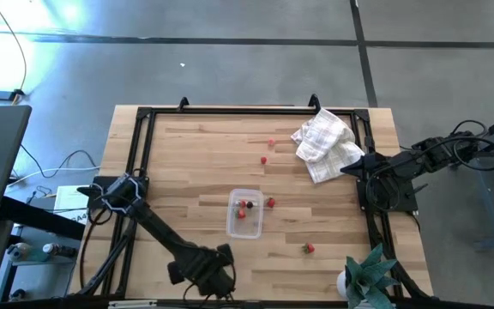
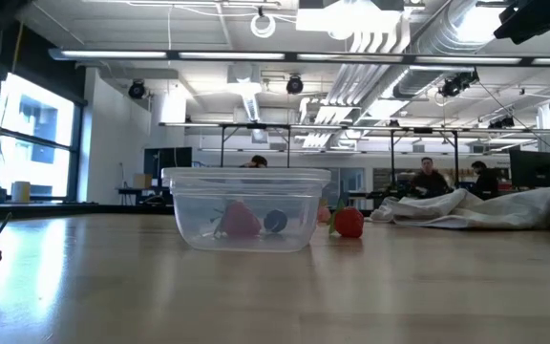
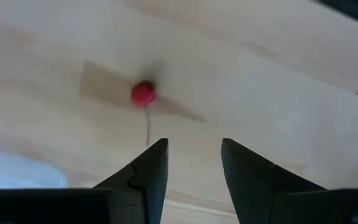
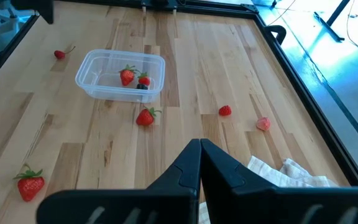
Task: Pick and placing Produce into tupperware
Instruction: Put the red cherry into the transparent container
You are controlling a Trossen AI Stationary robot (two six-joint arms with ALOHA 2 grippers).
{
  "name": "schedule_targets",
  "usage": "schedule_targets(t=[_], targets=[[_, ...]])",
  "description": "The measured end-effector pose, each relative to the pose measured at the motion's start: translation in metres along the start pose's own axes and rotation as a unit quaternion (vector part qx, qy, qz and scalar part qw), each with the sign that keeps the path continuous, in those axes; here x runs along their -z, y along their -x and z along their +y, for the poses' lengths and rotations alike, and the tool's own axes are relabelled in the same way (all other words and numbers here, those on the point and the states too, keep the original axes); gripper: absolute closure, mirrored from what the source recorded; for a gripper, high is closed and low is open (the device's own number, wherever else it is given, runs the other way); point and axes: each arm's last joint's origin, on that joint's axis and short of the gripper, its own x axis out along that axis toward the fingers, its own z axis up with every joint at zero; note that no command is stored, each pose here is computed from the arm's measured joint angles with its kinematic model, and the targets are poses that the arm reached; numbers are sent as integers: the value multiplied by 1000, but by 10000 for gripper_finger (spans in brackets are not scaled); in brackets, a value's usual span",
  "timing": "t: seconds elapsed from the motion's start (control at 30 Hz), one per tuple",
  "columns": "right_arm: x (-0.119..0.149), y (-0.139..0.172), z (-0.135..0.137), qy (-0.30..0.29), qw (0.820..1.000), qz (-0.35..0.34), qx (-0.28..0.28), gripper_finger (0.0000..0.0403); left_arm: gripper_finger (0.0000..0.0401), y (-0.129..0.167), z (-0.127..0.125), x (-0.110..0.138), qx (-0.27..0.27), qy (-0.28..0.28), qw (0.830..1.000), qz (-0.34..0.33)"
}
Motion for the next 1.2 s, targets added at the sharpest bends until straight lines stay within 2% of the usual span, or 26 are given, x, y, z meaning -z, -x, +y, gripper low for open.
schedule_targets(t=[0.13,0.27,0.33,0.47,0.67,0.93,1.2], targets=[[0,0,0,0,1000,0,0,402,263,10,-11,-7,-21,-63,997,-28],[0,0,0,0,1000,0,0,402,263,22,-7,-10,-55,-81,992,-77],[0,0,0,0,1000,0,0,402,263,21,0,-4,-61,-74,992,-82],[0,0,0,0,1000,0,0,402,263,4,9,12,-36,-47,994,-94],[0,0,0,0,1000,0,0,402,263,-10,14,23,-55,-15,991,-125],[0,0,0,0,1000,0,0,402,263,-27,14,23,-71,-46,986,-142],[0,0,0,0,1000,0,0,402,263,-43,13,28,-64,-66,986,-140]])
